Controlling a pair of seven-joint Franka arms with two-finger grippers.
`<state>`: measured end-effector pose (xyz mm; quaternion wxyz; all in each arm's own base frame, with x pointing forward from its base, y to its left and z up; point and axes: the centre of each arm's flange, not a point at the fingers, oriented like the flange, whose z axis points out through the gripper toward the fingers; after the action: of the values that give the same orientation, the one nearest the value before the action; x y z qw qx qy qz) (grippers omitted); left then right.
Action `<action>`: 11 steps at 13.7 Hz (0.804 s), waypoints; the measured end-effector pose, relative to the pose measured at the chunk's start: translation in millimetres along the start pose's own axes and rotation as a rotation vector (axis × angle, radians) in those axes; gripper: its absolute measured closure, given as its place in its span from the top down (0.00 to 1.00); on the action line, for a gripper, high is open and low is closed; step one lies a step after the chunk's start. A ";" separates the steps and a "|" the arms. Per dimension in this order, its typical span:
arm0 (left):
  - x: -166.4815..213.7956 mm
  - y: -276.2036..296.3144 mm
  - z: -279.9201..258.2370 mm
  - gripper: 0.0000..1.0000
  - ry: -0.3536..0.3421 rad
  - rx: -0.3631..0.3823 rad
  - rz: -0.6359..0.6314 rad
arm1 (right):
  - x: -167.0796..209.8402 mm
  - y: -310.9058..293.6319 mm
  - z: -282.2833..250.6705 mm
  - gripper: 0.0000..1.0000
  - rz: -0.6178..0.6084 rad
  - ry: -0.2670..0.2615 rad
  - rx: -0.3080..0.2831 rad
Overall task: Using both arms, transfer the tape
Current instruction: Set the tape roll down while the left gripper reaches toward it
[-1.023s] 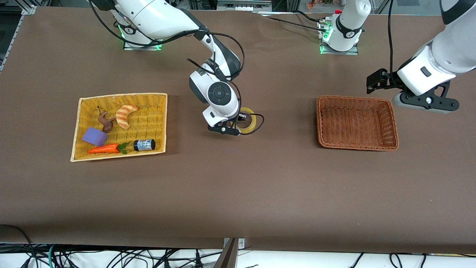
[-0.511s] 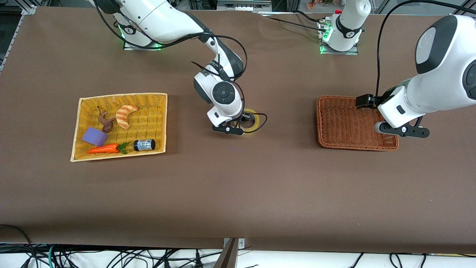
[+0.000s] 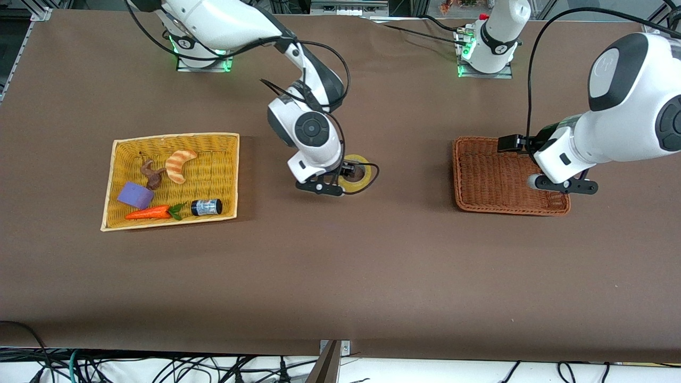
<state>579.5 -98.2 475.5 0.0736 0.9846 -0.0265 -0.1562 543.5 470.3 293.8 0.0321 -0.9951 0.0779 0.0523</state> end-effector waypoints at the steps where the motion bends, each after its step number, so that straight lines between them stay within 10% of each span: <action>1: -6.2 7.5 11.5 1.00 0.008 -0.022 0.005 | 14.0 19.9 -26.5 0.86 -0.038 -0.007 -0.014; 3: -15.0 35.4 28.3 1.00 0.026 -0.038 -0.011 | 48.2 78.7 -78.4 1.00 -0.109 -0.037 -0.048; 11: 17.9 159.8 147.8 1.00 0.070 -0.077 -0.101 | 109.9 300.3 -197.6 1.00 -0.235 -0.176 -0.119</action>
<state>545.8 -277.6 355.6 0.1044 0.9860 0.0320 -0.1260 623.5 143.4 461.3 -0.0144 -0.9890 -0.0457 0.1398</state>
